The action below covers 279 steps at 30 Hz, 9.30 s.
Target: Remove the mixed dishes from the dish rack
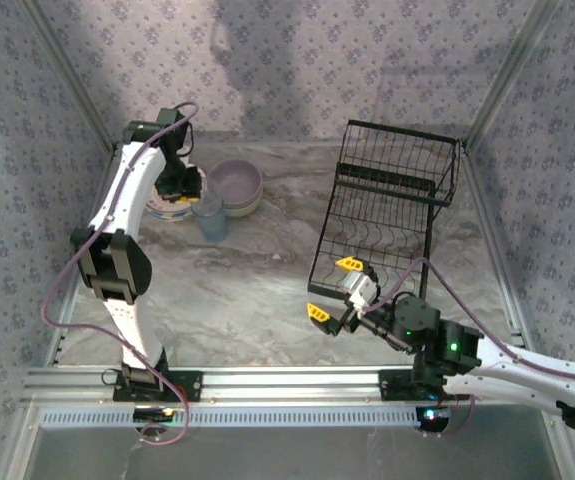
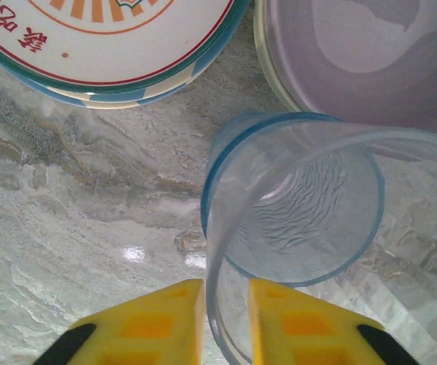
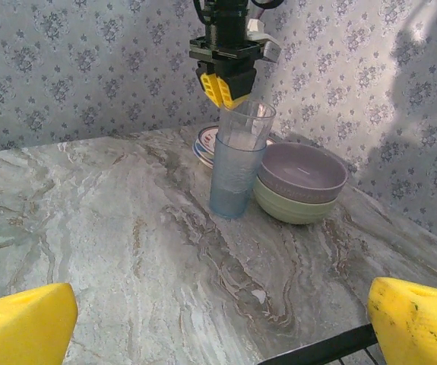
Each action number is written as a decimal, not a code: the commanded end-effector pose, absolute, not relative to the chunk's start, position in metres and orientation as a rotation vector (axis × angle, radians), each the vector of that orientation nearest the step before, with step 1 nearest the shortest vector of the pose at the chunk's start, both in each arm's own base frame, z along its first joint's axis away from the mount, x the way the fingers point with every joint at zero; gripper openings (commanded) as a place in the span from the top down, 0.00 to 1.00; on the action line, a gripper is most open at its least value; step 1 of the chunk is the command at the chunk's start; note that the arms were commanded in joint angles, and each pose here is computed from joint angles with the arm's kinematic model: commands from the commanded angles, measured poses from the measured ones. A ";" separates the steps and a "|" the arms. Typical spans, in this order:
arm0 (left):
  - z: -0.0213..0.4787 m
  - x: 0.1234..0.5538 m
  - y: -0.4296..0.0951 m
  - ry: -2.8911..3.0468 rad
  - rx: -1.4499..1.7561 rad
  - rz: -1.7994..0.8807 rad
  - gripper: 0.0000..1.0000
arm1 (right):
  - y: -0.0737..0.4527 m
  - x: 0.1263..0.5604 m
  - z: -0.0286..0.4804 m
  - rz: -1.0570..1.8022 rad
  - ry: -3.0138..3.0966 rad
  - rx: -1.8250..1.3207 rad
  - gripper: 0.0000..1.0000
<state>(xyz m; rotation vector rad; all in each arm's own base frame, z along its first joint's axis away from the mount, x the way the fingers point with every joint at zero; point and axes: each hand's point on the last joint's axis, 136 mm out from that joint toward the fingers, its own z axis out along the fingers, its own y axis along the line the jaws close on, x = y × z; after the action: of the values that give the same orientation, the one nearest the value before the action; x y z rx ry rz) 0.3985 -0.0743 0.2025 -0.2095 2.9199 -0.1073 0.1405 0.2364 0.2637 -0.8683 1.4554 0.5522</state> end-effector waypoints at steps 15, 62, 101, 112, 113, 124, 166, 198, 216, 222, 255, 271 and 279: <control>0.280 0.407 -0.073 2.637 -0.189 -0.186 0.01 | 0.221 0.148 0.276 0.563 1.526 -0.730 0.00; 0.128 0.285 -0.392 2.711 0.567 -0.456 0.43 | -0.031 0.256 0.109 0.161 2.395 0.794 0.35; 0.074 0.291 -0.393 2.820 0.387 -0.387 1.00 | -0.025 0.296 0.068 0.067 2.540 0.641 0.95; 0.064 0.294 -0.370 2.823 0.240 -0.369 1.00 | 0.012 0.334 0.069 0.104 2.566 0.480 1.00; 0.063 0.295 -0.366 2.823 0.224 -0.370 1.00 | 0.015 0.338 0.069 0.110 2.567 0.467 1.00; 0.060 0.299 -0.329 2.803 0.068 -0.362 1.00 | 0.067 0.391 0.065 0.193 2.578 0.311 1.00; 0.048 0.355 -0.286 2.823 -0.033 -0.340 1.00 | 0.114 0.424 0.069 0.386 2.516 0.388 1.00; 0.088 0.342 -0.273 2.771 -0.019 -0.396 0.36 | 0.111 0.422 0.091 0.405 2.471 0.425 0.61; 0.168 0.304 -0.258 2.585 0.138 -0.585 0.01 | 0.096 0.398 0.159 0.417 2.354 0.346 0.00; 0.201 0.276 -0.254 2.502 0.230 -0.685 0.01 | 0.085 0.369 0.189 0.413 2.285 0.288 0.00; 0.351 0.224 0.010 1.649 -0.187 0.273 0.01 | 0.042 0.290 0.217 0.328 2.055 0.260 0.00; 0.219 0.317 0.072 1.799 -0.497 0.285 0.01 | 0.036 0.293 0.209 0.343 2.045 0.256 0.00; 0.166 0.323 0.087 1.764 -0.574 0.330 0.01 | 0.036 0.298 0.200 0.348 2.039 0.256 0.00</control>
<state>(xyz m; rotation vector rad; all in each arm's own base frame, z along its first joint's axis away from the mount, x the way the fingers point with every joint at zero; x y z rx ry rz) 0.3098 0.0815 0.1447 -0.5388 1.9116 0.3557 0.2941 0.0361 0.1953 0.2824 2.0717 0.3519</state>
